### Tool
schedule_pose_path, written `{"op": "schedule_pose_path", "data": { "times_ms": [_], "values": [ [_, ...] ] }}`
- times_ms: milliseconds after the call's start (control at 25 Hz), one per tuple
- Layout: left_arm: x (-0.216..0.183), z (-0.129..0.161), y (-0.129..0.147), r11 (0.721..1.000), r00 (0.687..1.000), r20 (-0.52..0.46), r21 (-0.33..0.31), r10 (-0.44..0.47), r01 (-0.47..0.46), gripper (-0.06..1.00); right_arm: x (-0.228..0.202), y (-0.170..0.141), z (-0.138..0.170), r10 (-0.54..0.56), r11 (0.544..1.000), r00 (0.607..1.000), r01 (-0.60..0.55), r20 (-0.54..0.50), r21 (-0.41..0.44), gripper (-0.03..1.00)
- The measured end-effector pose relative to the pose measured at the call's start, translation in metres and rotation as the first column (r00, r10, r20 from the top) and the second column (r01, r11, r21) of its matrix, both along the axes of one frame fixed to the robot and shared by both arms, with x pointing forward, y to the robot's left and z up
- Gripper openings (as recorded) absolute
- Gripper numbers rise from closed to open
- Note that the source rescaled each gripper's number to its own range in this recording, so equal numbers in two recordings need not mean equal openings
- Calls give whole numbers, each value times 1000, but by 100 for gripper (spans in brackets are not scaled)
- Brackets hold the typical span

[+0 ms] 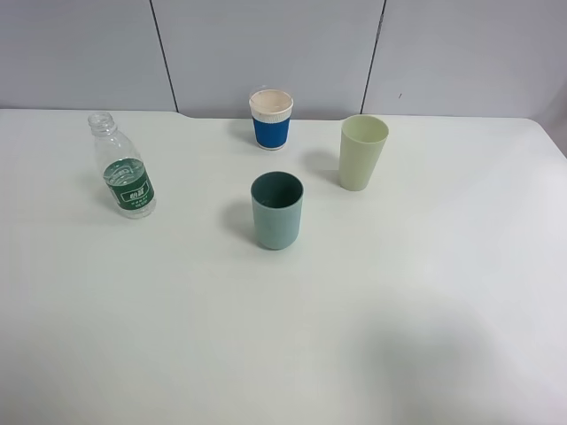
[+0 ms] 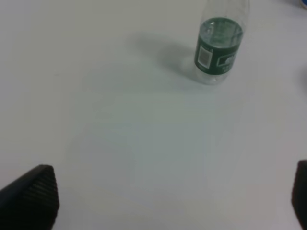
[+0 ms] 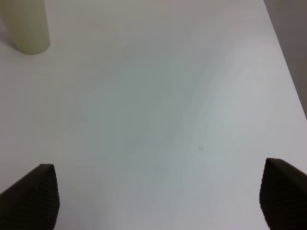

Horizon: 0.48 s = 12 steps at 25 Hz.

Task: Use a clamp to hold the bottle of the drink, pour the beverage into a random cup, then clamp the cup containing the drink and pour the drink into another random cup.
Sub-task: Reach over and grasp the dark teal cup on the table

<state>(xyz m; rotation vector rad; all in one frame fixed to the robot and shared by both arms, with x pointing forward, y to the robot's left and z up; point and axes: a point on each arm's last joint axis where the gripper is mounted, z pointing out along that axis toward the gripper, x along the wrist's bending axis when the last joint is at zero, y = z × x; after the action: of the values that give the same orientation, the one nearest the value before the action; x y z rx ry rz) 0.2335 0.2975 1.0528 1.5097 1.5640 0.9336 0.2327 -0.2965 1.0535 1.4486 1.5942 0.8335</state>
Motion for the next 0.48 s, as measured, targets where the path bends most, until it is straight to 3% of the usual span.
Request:
{"op": "schedule_pose_path", "data": {
  "times_ms": [200, 480],
  "values": [
    [0, 0, 0, 1000, 1000, 0, 0, -3, 3, 96, 0, 0, 0, 0, 1000, 1000, 0, 0, 0, 52],
    [0, 0, 0, 997, 997, 0, 0, -82, 82, 96, 0, 0, 0, 0, 1000, 1000, 0, 0, 0, 52]
  ]
}}
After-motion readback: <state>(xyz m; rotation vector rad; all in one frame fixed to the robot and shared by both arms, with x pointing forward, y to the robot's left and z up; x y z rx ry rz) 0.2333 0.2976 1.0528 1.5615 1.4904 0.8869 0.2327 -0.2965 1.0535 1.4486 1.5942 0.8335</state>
